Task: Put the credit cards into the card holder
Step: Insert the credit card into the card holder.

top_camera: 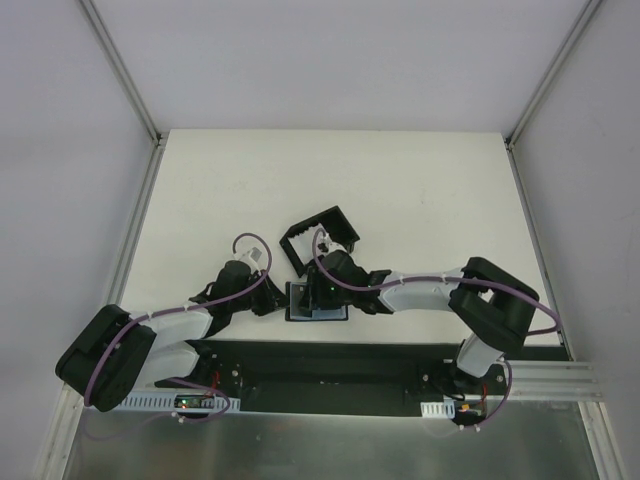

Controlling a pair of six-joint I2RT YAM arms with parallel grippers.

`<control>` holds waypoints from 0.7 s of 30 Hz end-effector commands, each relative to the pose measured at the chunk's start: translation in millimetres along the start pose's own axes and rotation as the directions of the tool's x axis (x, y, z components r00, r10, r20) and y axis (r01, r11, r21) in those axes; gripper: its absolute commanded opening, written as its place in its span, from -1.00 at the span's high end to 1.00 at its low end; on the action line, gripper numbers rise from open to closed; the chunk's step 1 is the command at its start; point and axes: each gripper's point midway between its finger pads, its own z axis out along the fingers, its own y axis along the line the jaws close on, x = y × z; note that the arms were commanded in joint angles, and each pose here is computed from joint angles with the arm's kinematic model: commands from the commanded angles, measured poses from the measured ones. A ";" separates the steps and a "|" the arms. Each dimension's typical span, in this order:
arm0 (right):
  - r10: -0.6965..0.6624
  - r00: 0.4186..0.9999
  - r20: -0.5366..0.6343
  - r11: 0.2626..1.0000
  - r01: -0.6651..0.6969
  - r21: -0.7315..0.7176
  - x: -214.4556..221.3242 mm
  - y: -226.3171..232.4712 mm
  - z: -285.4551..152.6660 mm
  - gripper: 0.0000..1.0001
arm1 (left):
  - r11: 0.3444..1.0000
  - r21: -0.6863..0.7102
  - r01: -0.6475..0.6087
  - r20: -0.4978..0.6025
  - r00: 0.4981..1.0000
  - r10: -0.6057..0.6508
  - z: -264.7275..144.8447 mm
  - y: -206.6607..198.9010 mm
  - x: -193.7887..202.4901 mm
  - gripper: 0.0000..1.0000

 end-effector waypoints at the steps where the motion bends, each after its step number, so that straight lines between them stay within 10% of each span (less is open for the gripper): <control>1: -0.030 0.997 0.068 0.993 0.037 -0.108 -20.7 30.4 -15.5 0.08 | 0.987 -0.162 -0.018 -0.082 0.997 0.005 -4.9 44.0 26.4 1.00; 11: -0.215 0.962 0.170 0.976 0.205 0.072 -114.9 -2.8 -92.9 -0.15 | 0.987 -0.158 -0.031 -0.062 0.998 0.021 -4.1 36.4 17.2 1.00; 21: -0.299 0.953 0.052 0.947 0.290 0.136 -171.2 -23.0 -69.5 -0.40 | 0.988 -0.151 -0.042 -0.055 0.998 0.034 -1.6 29.0 10.1 1.00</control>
